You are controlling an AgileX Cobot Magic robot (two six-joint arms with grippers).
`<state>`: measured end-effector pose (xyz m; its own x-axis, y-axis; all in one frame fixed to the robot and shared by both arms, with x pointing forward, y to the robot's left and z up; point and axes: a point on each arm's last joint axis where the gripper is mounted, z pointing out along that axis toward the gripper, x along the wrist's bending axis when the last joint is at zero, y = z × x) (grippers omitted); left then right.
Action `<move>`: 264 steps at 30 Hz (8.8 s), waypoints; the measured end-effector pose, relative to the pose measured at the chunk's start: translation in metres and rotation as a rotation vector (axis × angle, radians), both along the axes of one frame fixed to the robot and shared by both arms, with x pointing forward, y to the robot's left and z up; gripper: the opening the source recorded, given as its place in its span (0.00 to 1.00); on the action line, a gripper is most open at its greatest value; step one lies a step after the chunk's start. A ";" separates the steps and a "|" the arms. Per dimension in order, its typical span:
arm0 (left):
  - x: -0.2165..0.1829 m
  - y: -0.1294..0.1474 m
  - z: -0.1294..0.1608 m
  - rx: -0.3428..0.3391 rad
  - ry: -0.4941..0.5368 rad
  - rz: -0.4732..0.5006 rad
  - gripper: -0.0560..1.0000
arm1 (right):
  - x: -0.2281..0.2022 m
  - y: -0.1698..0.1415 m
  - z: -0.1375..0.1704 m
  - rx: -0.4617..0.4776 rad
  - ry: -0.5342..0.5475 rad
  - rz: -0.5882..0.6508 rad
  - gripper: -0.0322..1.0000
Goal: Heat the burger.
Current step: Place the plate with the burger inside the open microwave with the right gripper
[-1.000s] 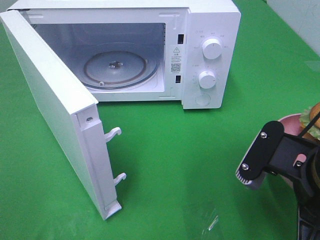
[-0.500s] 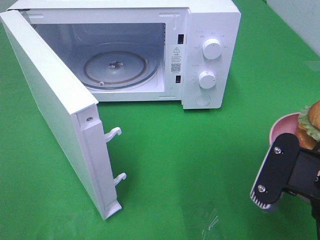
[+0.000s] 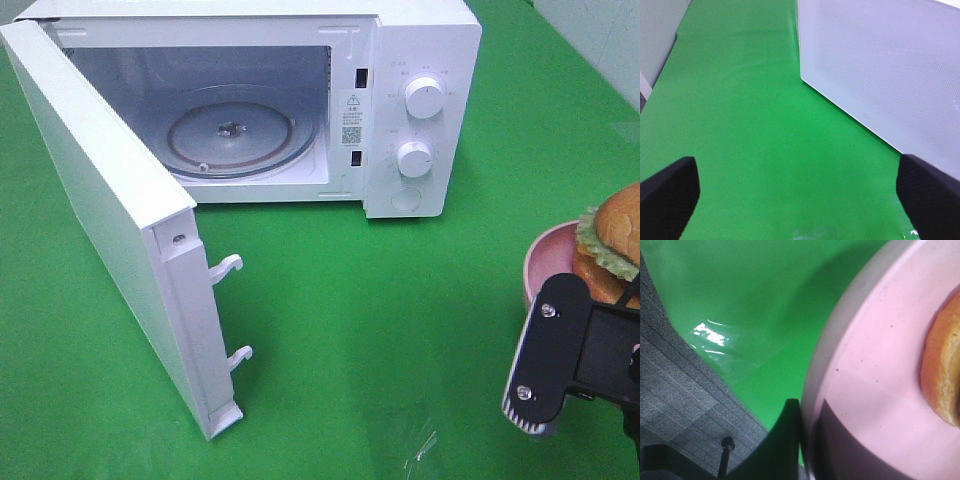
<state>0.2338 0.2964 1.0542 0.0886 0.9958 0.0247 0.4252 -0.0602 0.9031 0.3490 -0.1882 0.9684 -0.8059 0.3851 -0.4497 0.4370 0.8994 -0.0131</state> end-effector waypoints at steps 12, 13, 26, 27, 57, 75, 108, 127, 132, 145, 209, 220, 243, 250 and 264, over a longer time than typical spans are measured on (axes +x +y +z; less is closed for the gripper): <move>0.000 0.000 0.000 0.000 0.000 0.000 0.99 | 0.003 0.005 0.001 -0.017 -0.009 0.164 0.07; 0.000 0.000 0.000 0.000 0.000 0.000 0.99 | 0.004 0.006 0.001 -0.019 -0.012 0.190 0.07; 0.000 0.000 0.000 0.000 0.000 0.000 0.99 | 0.006 0.012 0.001 -0.011 -0.026 0.338 0.07; 0.000 0.000 0.000 0.000 0.000 0.000 0.99 | 0.007 0.013 0.001 -0.020 -0.030 0.377 0.07; 0.000 0.000 0.000 0.000 0.000 0.000 0.99 | 0.020 0.027 0.005 -0.085 -0.122 0.838 0.07; 0.000 0.000 0.000 0.000 0.000 0.000 0.99 | 0.039 0.011 0.003 -0.082 -0.068 0.946 0.07; 0.000 0.000 0.000 0.000 0.000 0.000 0.99 | 0.060 0.005 0.011 0.026 -0.061 0.987 0.07; 0.000 0.000 0.000 0.000 0.000 0.000 0.99 | 0.105 0.035 0.020 0.013 -0.103 1.000 0.07; 0.000 0.000 0.000 0.000 0.000 0.000 0.99 | 0.112 0.038 0.020 -0.017 -0.128 1.025 0.07; 0.000 0.000 0.000 0.000 0.000 0.000 0.99 | 0.128 0.057 0.009 -0.031 -0.078 1.056 0.07; 0.000 0.000 0.000 0.000 0.000 0.000 0.99 | 0.210 0.151 0.000 0.032 -0.134 1.016 0.07; 0.000 0.000 0.000 0.000 0.000 0.000 0.99 | 0.227 0.165 0.000 0.049 -0.131 0.977 0.07; 0.000 0.000 0.000 0.000 0.000 0.000 0.99 | 0.263 0.192 -0.018 0.095 -0.099 0.849 0.07; 0.000 0.000 0.000 0.000 0.000 0.000 0.99 | 0.275 0.198 -0.024 0.104 -0.104 0.795 0.07; 0.000 0.000 0.000 0.000 0.000 0.000 0.99 | 0.293 0.208 -0.029 0.086 -0.121 0.770 0.07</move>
